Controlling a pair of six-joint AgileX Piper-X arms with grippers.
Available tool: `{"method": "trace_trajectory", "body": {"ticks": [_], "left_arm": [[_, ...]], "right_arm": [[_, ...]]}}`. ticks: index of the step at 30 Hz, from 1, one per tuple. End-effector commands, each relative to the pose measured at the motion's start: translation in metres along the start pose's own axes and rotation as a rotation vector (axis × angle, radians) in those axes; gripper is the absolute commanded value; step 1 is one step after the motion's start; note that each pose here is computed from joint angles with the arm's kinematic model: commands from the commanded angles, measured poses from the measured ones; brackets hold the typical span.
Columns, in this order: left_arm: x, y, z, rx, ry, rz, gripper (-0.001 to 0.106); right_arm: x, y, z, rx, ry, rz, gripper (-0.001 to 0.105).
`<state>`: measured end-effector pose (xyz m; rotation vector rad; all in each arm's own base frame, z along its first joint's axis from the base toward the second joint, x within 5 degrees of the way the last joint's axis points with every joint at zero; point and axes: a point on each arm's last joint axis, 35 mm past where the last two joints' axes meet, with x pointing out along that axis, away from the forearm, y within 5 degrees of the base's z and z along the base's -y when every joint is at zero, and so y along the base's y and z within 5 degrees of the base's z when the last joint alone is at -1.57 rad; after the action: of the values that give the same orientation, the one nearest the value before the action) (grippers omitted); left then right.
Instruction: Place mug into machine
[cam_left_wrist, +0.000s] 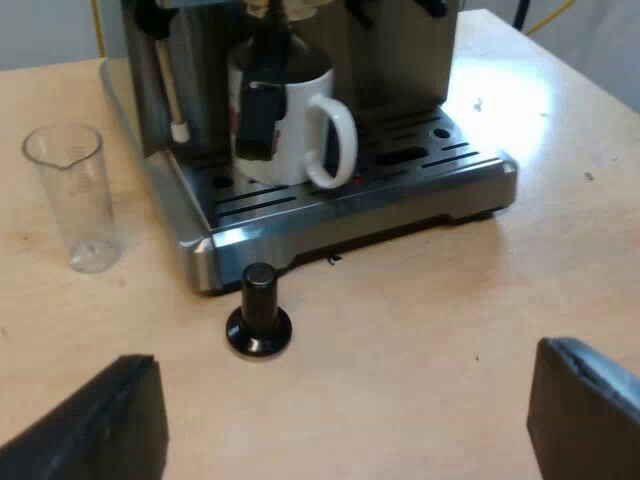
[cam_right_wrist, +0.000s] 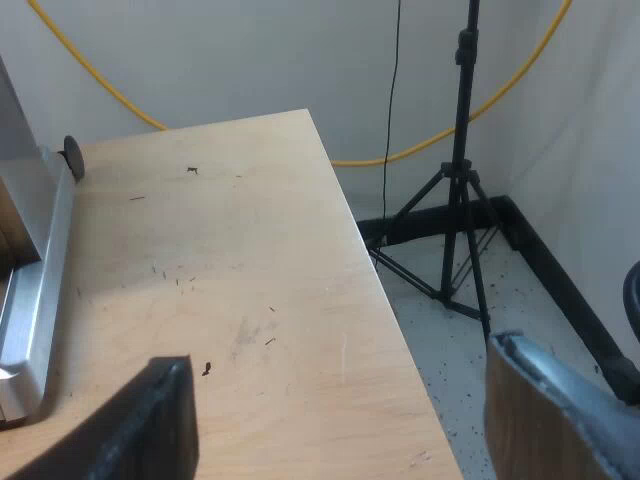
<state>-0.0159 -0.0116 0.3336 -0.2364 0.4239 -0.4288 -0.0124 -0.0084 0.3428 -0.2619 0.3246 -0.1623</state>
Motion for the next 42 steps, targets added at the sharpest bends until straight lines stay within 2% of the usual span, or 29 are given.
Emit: {"method": "trace_trajectory", "body": {"ticks": [1, 4, 7, 13, 22, 42], "left_arm": [[0.01, 0.006, 0.004, -0.004, -0.035, 0.058, 0.08], [0.022, 0.014, 0.003, 0.001, -0.075, 0.149, 0.08], [0.034, 0.022, -0.002, 0.0, -0.082, 0.193, 0.08], [0.052, 0.032, -0.018, -0.02, -0.013, 0.212, 0.08], [0.052, 0.032, -0.018, -0.019, -0.011, 0.212, 0.08], [0.052, 0.032, -0.018, -0.019, -0.011, 0.212, 0.08]], "right_arm": [[0.002, 0.001, 0.003, -0.003, -0.005, 0.024, 0.062], [0.005, 0.003, 0.002, -0.003, -0.012, 0.051, 0.062], [0.012, 0.006, -0.003, -0.007, 0.01, 0.058, 0.062], [0.028, 0.013, -0.018, -0.022, 0.081, 0.067, 0.062], [0.044, 0.02, -0.033, -0.036, 0.148, 0.081, 0.062], [0.044, 0.02, -0.033, -0.035, 0.146, 0.08, 0.062]]}}
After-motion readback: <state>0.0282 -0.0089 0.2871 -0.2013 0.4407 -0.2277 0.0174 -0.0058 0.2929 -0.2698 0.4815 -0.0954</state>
